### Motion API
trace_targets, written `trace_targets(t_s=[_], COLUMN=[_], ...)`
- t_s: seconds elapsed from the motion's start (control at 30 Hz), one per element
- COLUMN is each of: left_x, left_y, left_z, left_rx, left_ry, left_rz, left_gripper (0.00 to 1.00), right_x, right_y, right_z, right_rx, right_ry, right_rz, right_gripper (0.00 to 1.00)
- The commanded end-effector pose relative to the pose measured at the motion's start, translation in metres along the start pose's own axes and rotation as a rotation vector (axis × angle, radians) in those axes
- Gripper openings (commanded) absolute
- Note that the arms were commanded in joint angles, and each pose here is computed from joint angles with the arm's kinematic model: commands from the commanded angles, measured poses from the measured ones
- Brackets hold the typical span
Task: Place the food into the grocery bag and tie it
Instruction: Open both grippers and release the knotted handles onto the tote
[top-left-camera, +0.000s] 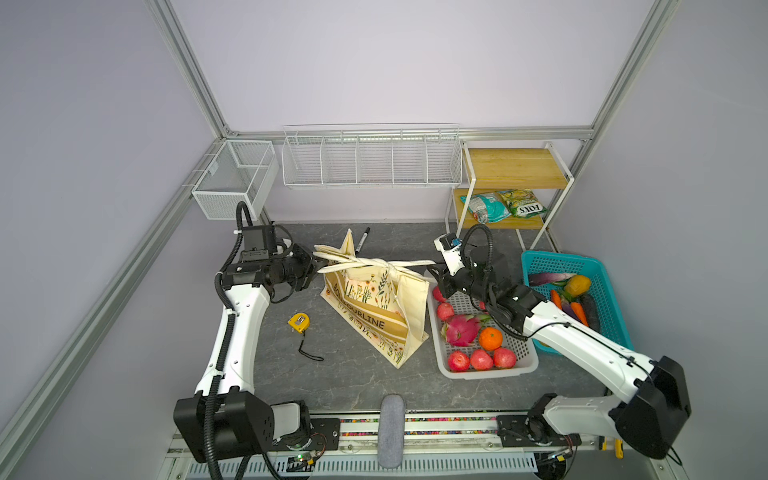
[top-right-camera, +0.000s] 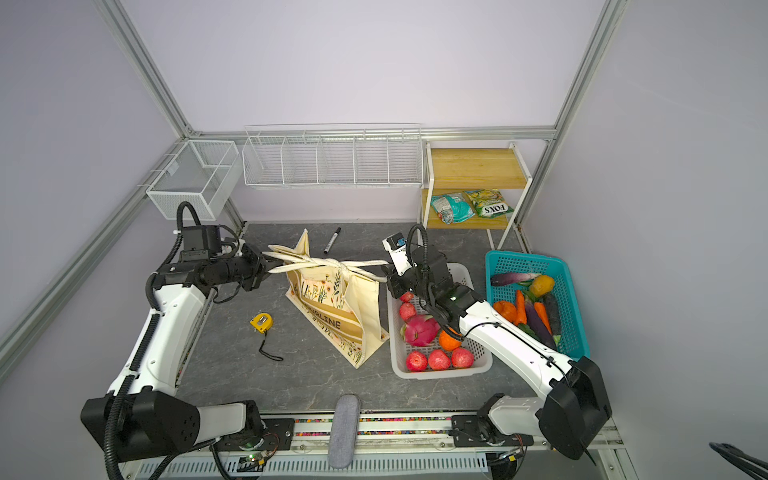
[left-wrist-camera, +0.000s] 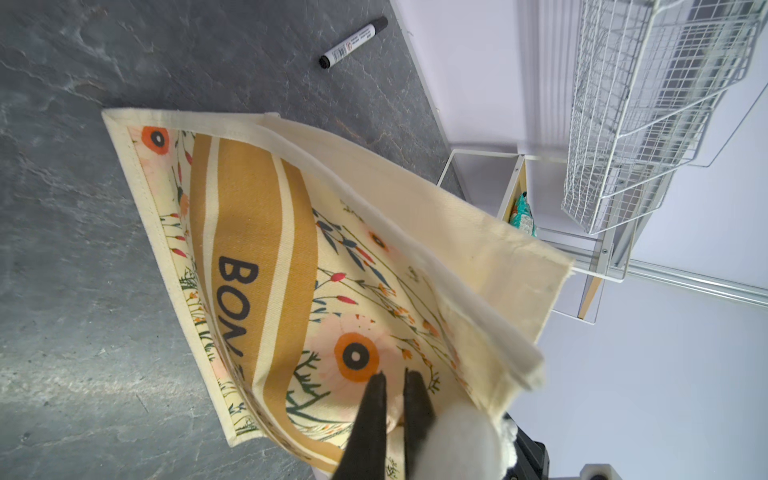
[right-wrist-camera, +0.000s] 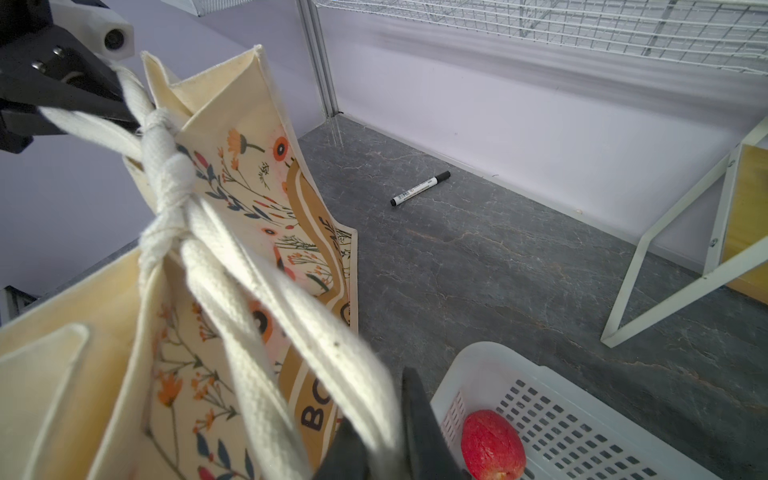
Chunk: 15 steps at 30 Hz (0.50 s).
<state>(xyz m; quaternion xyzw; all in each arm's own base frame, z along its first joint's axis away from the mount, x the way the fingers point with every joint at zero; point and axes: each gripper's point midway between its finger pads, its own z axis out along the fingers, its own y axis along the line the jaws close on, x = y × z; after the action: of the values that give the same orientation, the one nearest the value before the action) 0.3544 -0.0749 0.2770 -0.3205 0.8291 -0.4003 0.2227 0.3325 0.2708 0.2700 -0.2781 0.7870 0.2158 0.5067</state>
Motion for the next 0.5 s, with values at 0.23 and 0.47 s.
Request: trace_targets(t_s=[0.23,0.47], left_x=[-0.018,0.000], left_y=[-0.020,-0.035], left_z=[-0.008,-0.031], left_rx=[-0.006,0.017], left_ry=[-0.170,-0.154], left_rz=[0.074,0.129], left_gripper=[0.39,0.61], right_x=[-0.003,-0.012], right_y=[-0.031,-0.022], right_z=[-0.004,-0.010], right_rx=[0.132,0.100], right_ry=[0.043,0.018], right_rz=[-0.055,-0.075], right_gripper=[0.27,0.43])
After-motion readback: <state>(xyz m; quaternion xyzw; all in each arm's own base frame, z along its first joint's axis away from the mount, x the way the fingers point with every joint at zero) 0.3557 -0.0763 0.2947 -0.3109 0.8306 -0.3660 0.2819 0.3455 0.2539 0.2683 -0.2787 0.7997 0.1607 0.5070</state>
